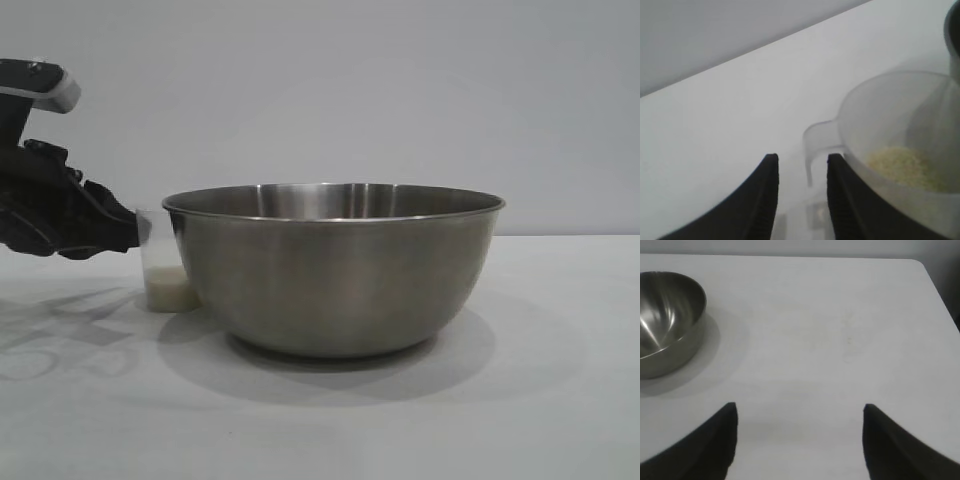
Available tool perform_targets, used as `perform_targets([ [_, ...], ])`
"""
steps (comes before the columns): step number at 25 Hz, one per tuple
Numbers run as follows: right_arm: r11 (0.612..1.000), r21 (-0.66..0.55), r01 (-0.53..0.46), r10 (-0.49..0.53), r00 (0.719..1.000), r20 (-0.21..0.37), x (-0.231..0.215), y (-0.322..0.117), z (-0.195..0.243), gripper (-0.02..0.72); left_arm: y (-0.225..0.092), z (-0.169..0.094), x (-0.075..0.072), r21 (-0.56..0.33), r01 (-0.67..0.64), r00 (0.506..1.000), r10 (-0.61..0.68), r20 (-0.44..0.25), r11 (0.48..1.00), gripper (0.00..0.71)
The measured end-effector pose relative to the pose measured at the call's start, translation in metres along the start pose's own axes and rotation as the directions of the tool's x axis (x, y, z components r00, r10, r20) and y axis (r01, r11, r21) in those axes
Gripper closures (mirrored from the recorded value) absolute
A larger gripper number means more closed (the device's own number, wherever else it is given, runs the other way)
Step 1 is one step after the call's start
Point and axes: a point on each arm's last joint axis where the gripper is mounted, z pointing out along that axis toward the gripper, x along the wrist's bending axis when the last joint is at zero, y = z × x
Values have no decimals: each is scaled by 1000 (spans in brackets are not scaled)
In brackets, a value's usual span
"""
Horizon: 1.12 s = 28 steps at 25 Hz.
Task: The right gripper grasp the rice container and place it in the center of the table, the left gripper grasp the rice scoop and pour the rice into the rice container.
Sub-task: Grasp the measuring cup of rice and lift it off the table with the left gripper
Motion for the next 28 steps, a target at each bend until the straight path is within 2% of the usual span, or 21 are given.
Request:
perform_targets([
  [6,1000,0,0,0,1000,0,0,0,0,220,-9,11,0,7,-5,1000,4,15,1000,467],
  [7,1000,0,0,0,1000,0,0,0,0,265,-9,13,0,6,-6,1000,6,17,1000,467],
  [10,1000,0,0,0,1000,0,0,0,0,272,-8,23,2,-16,-11,1000,12,13,1000,467],
  [11,1000,0,0,0,1000,0,0,0,0,319,-6,28,4,-29,-16,1000,16,11,999,467],
  [12,1000,0,0,0,1000,0,0,0,0,330,-5,32,4,-40,-22,1000,23,18,999,467],
  [13,1000,0,0,0,1000,0,0,0,0,324,-3,38,4,-56,-34,999,36,32,998,541],
  [15,1000,0,0,0,1000,0,0,0,0,384,-2,45,3,-79,-56,996,61,63,995,639],
  [16,1000,0,0,0,1000,0,0,0,0,377,0,47,3,-88,-63,995,69,71,994,669],
  [17,1000,0,0,0,1000,0,0,0,0,423,1,48,4,-94,-64,995,71,69,994,710],
  [19,1000,0,0,0,1000,0,0,0,0,432,2,49,5,-97,-69,995,75,60,993,710],
  [20,1000,0,0,0,1000,0,0,0,0,477,2,49,6,-96,-79,995,84,50,992,710],
  [21,1000,0,0,0,1000,0,0,0,0,490,2,49,6,-96,-92,994,97,42,991,710],
  [24,1000,0,0,0,1000,0,0,0,0,484,5,49,8,-98,-121,992,123,20,988,710],
  [28,1000,0,0,0,1000,0,0,0,0,484,29,45,15,-148,-148,989,148,-11,978,710],
])
